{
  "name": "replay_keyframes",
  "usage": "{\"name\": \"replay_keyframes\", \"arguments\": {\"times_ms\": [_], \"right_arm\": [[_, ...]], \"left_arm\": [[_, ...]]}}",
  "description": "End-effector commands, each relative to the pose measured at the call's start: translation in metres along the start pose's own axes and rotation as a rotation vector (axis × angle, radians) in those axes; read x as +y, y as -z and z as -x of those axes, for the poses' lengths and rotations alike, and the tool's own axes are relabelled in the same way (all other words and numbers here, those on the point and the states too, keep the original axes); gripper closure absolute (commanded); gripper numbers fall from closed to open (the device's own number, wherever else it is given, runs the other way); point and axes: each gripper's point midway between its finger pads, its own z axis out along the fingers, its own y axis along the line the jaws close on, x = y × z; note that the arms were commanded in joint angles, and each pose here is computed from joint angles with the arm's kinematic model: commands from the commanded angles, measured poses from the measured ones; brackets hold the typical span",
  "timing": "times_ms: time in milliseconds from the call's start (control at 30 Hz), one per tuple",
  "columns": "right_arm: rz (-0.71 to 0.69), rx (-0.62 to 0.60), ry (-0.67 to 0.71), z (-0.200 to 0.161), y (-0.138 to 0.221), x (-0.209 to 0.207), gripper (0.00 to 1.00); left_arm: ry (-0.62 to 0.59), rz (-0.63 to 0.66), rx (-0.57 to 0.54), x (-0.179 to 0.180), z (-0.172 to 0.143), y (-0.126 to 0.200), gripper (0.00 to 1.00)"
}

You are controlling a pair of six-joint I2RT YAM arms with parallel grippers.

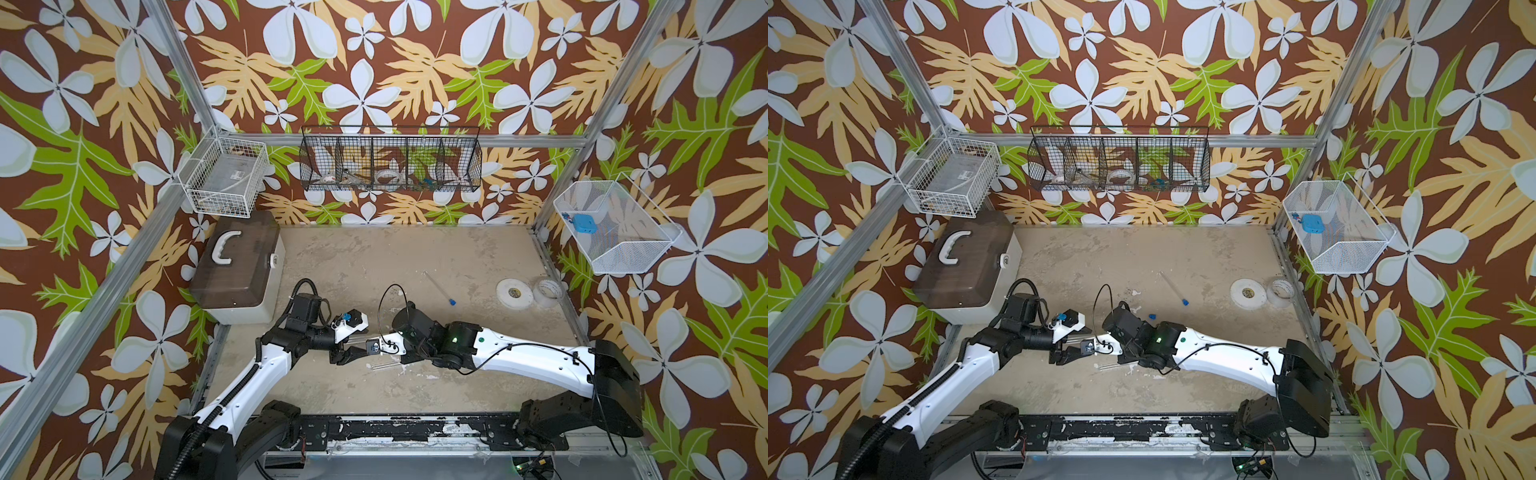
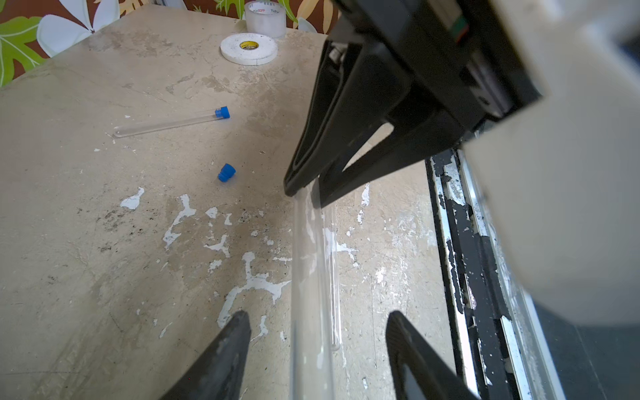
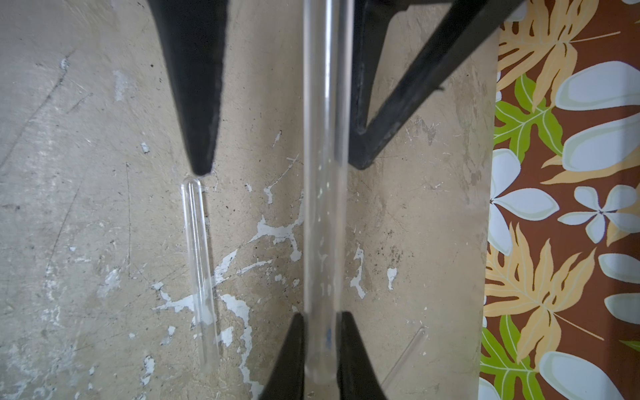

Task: Insert stoppers into test tubes
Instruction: Pick up the test tube at the center of the board.

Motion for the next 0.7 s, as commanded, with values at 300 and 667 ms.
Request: {"name": "replay_keyframes", "arguments": {"times_ms": [300, 667], "right_arm": [[0.018, -0.024, 0.002, 0.0084, 0.0005, 0.0029, 0.86], [0.020, -0.037, -0.002, 0.0118, 0.0021, 0.0020, 0.86]], "left_arm": [[0.009, -0.020, -0.032, -0.0020, 0.0075, -0.0013, 0.49], [0.007, -0.032, -0.048, -0.0035, 0.0100, -0.0018, 0.57]]}}
